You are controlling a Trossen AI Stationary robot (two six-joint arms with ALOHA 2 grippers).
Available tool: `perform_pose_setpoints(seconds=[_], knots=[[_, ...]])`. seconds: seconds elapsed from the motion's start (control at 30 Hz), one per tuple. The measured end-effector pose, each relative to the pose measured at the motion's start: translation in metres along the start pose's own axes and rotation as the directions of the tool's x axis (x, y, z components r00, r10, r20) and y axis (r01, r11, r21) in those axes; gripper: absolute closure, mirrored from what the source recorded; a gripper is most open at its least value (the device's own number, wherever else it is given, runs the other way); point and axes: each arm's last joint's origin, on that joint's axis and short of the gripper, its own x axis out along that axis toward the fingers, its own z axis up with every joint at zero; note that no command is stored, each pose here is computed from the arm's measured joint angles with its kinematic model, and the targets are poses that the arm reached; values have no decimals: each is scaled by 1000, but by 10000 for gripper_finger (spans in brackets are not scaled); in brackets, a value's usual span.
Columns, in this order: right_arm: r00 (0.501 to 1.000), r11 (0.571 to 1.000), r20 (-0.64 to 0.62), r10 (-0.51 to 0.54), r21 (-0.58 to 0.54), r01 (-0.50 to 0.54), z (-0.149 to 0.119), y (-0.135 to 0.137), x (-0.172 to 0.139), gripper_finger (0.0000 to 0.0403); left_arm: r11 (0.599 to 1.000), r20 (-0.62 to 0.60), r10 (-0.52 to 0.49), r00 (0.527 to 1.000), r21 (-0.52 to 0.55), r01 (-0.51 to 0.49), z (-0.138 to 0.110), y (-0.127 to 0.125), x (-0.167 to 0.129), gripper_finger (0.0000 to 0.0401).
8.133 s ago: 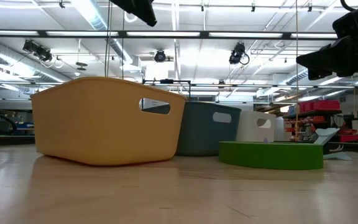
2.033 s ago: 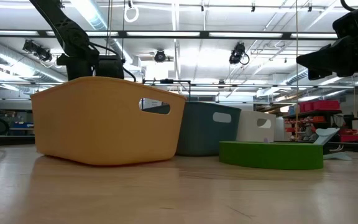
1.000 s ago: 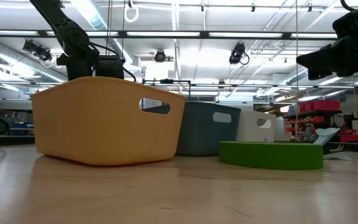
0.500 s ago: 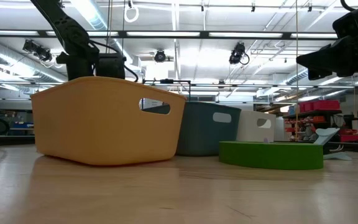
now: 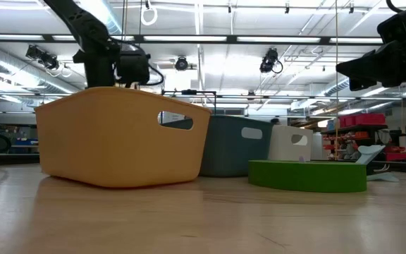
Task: Pick and place Stapler, Stapler remover, tape
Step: Put the top light blue staple remover into the blue bin
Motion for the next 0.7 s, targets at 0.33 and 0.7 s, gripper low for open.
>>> perform_pose_setpoints(seconds=[0.33,0.7], knots=[[1000,1000,0,0,0,0,0,0,0,390,998,158,58,986,-24,-55,42,20,-42,261],[1000,1000,0,0,0,0,0,0,0,390,999,337,44,941,6,-49,76,21,-84,261]])
